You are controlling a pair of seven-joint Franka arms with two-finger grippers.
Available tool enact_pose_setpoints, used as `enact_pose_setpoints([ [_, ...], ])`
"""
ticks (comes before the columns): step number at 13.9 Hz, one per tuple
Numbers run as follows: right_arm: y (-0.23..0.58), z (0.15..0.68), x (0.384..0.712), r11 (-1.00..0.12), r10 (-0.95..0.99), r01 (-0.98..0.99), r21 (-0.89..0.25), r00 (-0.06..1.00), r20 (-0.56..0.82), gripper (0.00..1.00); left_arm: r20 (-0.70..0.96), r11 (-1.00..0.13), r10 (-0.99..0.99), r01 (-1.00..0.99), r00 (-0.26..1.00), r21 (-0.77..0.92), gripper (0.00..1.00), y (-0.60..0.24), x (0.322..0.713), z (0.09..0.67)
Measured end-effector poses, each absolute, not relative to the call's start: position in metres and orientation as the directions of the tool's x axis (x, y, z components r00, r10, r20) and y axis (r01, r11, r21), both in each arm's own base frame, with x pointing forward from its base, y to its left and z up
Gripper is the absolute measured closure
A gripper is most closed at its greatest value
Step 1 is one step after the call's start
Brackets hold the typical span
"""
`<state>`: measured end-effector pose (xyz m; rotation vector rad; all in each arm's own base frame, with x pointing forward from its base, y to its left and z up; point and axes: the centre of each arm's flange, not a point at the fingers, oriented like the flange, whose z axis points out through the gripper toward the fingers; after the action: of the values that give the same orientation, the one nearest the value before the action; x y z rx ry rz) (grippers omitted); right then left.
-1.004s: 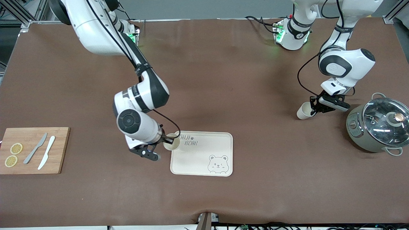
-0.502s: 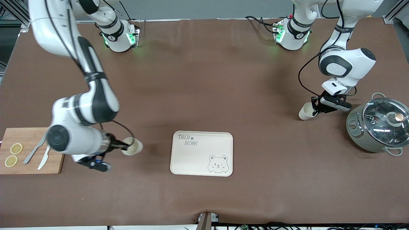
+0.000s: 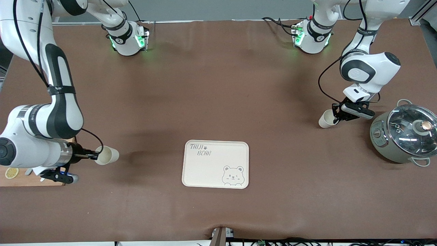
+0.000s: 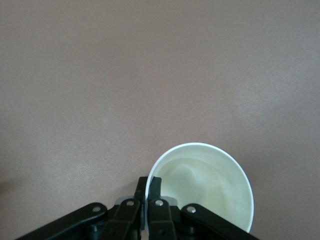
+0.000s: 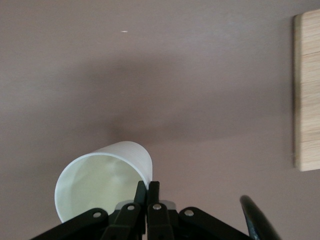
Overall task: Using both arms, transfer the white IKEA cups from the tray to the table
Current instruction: 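Carry the cup toward the cutting board with the right gripper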
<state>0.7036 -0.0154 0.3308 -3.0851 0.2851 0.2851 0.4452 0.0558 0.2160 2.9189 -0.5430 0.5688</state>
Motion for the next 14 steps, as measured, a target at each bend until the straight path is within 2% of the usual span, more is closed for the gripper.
enact_pose_setpoints([
  [1,-0.028,0.319,0.701,-0.987,-0.153,-0.158,-0.014,0.973,-0.173,0.98,0.383,-0.929,-0.324,-0.367,0.865,0.044,0.93,0.056,0.445,0.216],
  [2,-0.042,0.304,0.697,-0.991,-0.129,-0.134,-0.018,0.978,-0.165,0.98,0.384,-0.93,-0.324,-0.366,0.865,0.039,0.85,0.056,0.446,0.216],
  [5,-0.072,0.269,0.683,-0.995,-0.089,-0.095,-0.029,0.984,-0.152,0.98,0.384,-0.93,-0.326,-0.365,0.864,0.033,0.54,0.056,0.446,0.217],
  [10,-0.094,0.245,0.666,-0.998,-0.053,-0.057,-0.034,0.993,-0.107,0.98,0.406,-0.932,-0.324,-0.361,0.855,0.017,0.04,0.057,0.455,0.226],
  [11,-0.095,0.246,0.664,-0.998,-0.054,-0.058,-0.035,0.993,-0.105,0.97,0.414,-0.933,-0.321,-0.359,0.852,0.014,0.0,0.057,0.458,0.23],
  [12,-0.096,0.247,0.663,-0.998,-0.054,-0.058,-0.035,0.993,-0.106,0.91,0.42,-0.934,-0.319,-0.357,0.849,0.013,0.0,0.057,0.459,0.232],
  [14,-0.095,0.248,0.663,-0.998,-0.053,-0.057,-0.035,0.993,-0.109,0.71,0.428,-0.936,-0.313,-0.352,0.848,0.012,0.0,0.057,0.46,0.237],
])
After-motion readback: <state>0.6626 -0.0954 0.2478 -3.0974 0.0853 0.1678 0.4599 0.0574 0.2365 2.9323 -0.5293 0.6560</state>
